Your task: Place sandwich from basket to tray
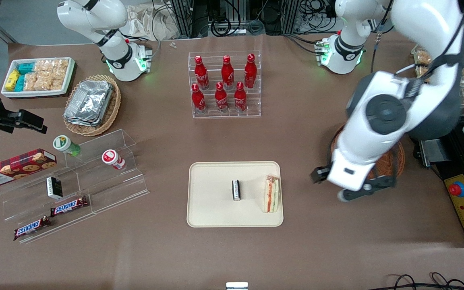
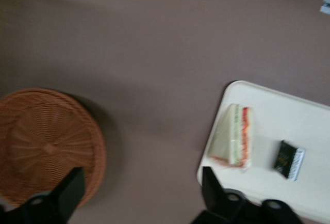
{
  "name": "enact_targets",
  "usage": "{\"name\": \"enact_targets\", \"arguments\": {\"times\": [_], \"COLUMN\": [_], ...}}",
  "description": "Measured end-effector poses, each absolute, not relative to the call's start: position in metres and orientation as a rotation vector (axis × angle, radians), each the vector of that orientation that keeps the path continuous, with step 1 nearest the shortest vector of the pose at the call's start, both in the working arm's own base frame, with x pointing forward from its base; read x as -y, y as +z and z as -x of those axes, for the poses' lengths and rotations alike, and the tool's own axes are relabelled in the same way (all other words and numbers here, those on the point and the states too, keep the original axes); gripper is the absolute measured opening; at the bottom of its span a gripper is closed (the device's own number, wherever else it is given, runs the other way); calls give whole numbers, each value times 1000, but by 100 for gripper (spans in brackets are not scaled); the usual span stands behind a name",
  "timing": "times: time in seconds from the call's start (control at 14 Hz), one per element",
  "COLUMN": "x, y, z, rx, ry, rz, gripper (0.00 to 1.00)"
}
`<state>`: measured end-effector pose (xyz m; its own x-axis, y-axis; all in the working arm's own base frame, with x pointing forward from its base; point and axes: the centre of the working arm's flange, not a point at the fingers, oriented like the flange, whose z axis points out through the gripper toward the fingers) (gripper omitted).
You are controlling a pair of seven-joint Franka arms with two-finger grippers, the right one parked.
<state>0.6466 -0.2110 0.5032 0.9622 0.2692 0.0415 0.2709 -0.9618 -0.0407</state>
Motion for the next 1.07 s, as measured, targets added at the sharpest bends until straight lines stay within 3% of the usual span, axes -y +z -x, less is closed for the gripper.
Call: {"name": "enact_targets", "arguments": {"times": [0.29, 0.57, 1.07], "x": [104, 54, 20], "y": [525, 542, 548], "z": [-626, -598, -585], "rx": [207, -121, -168], "ry": [11, 83, 25], "rz": [3063, 3101, 3117], "gripper": [100, 100, 100]}}
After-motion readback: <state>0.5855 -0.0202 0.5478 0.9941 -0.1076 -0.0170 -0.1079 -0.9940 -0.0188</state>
